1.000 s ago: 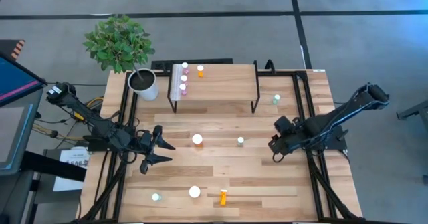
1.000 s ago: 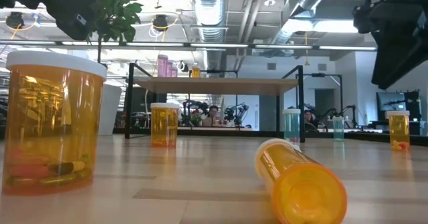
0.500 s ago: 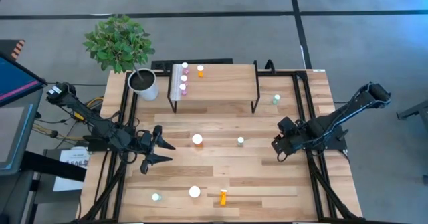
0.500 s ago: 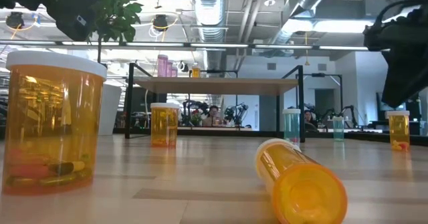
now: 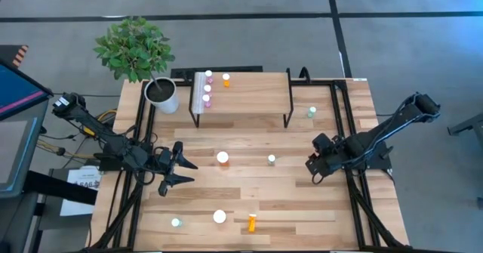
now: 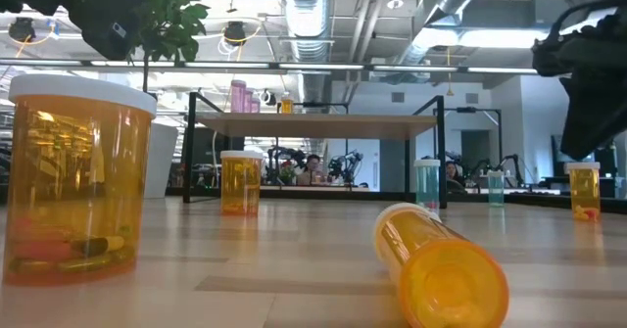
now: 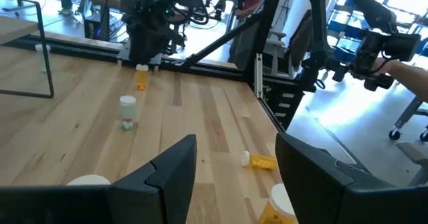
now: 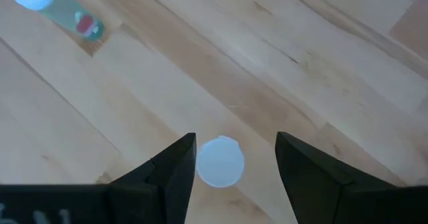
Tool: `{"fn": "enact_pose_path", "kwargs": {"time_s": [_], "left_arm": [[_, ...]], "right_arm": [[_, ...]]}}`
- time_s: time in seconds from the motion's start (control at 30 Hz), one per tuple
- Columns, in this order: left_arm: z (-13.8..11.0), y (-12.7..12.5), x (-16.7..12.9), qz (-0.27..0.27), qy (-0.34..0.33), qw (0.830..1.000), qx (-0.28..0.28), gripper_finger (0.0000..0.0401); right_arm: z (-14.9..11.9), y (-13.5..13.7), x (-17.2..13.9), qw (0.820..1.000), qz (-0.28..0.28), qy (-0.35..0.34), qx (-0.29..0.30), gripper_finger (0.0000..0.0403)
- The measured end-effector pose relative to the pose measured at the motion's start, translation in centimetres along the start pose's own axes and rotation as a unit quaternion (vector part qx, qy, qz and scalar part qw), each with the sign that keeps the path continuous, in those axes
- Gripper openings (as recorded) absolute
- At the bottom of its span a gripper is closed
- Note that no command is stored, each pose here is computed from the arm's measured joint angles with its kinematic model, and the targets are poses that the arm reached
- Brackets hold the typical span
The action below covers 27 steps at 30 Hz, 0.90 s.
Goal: Pick and place medicine bottles onto shelf by color
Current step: Put the top small orange pill bottle on the shelf aligned with the other small orange pill bottle
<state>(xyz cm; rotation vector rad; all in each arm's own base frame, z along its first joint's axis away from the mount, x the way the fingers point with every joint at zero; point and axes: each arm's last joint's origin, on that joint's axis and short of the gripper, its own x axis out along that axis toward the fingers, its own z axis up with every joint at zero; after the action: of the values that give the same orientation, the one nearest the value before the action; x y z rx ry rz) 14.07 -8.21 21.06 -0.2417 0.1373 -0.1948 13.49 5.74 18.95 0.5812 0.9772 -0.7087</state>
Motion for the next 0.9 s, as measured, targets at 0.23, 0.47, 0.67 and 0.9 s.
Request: {"fn": "enact_pose_path", "kwargs": {"time_s": [0.23,0.47,0.67,0.9], "left_arm": [[0.00,-0.01,0.00,0.000,0.000,1.000,0.000,0.0192],[0.00,-0.01,0.00,0.000,0.000,1.000,0.000,0.0192],[-0.01,0.00,0.00,0.000,0.000,1.000,0.000,0.0192],[-0.01,0.00,0.00,0.000,0.000,1.000,-0.003,0.0192]], "right_arm": [[-0.17,0.25,0.45,1.000,-0.013,0.007,-0.010,0.0226],[-0.29,0.59,0.77,1.000,-0.017,0.017,-0.013,0.0226],[-0.35,0.83,0.87,0.999,-0.003,0.026,-0.018,0.0226],[-0.40,0.83,0.86,0.999,-0.001,0.035,-0.021,0.0226]]}}
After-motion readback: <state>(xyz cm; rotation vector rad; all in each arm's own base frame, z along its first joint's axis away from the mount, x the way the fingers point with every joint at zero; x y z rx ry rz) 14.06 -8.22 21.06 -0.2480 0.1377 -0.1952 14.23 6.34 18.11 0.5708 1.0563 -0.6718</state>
